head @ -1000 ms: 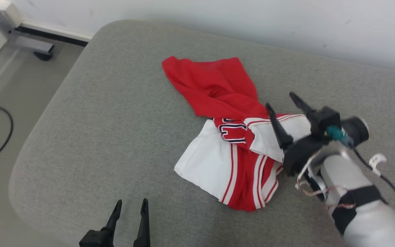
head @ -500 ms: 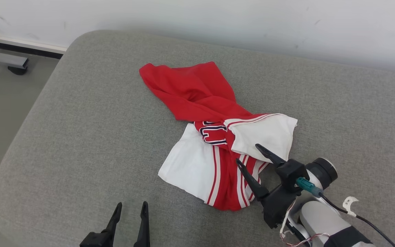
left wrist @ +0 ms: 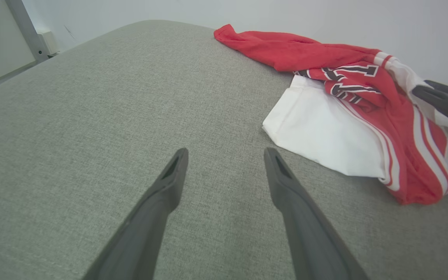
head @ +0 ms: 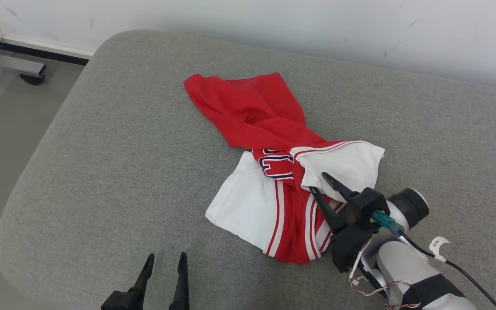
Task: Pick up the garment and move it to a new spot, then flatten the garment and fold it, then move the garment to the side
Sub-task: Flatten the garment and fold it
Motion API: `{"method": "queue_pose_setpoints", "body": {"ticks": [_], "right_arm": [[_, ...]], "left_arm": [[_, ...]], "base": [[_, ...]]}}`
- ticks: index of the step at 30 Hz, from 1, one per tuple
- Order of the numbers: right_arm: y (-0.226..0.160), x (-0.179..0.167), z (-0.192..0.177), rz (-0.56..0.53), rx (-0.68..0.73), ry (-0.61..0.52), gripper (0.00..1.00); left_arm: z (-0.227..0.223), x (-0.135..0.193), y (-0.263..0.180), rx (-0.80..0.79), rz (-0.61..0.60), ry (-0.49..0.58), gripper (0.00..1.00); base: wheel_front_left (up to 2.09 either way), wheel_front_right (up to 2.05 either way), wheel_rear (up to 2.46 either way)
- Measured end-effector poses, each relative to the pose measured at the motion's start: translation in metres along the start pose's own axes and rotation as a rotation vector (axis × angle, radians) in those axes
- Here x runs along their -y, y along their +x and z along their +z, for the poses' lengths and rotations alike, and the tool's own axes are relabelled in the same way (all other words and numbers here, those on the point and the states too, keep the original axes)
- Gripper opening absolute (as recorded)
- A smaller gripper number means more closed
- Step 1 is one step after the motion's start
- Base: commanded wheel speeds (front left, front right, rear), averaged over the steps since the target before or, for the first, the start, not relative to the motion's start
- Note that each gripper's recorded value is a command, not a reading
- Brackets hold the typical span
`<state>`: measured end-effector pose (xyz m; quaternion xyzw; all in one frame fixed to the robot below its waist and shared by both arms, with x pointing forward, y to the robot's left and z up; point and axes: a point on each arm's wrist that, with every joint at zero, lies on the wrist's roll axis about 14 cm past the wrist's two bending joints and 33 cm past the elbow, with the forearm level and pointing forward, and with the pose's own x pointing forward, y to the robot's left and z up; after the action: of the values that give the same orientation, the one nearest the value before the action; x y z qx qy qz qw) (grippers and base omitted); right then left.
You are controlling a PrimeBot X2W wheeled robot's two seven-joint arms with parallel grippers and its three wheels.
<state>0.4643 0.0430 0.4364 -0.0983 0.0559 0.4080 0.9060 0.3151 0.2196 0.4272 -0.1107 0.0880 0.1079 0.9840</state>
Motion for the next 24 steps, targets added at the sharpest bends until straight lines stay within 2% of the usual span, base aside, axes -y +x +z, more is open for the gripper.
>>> {"method": "queue_pose_setpoints", "body": {"ticks": [1,3,4,5,11,18,24], "right_arm": [[0.001,0.001,0.001,-0.004,0.002,0.0,0.44],[0.001,0.002,0.0,-0.009,0.003,0.002,0.18],[0.001,0.003,-0.001,-0.011,-0.002,0.0,0.13],[0.001,0.003,-0.002,-0.011,-0.006,-0.002,0.0],[0.004,0.026,0.014,-0.079,0.05,0.032,0.0],[-0.016,0.144,0.043,-0.314,0.083,-0.086,0.0],[-0.026,0.222,0.066,-0.463,0.027,-0.191,0.0]], "left_arm": [[0.0,0.0,0.0,-0.001,0.0,0.0,1.0],[-0.001,0.0,0.0,-0.003,-0.001,0.001,1.0],[-0.001,0.001,0.0,-0.004,-0.001,0.001,1.0],[-0.002,0.001,0.0,-0.006,-0.001,0.001,1.0],[-0.003,0.004,0.001,-0.01,-0.007,-0.001,1.0],[-0.001,0.002,0.003,-0.007,-0.004,0.0,1.0],[-0.003,-0.007,-0.003,-0.014,0.022,0.001,1.0]], "base": [[0.0,0.0,0.0],[0.0,0.0,0.0],[0.0,0.0,0.0],[0.0,0.0,0.0],[0.0,0.0,0.0],[0.0,0.0,0.0],[0.0,0.0,0.0]]}}
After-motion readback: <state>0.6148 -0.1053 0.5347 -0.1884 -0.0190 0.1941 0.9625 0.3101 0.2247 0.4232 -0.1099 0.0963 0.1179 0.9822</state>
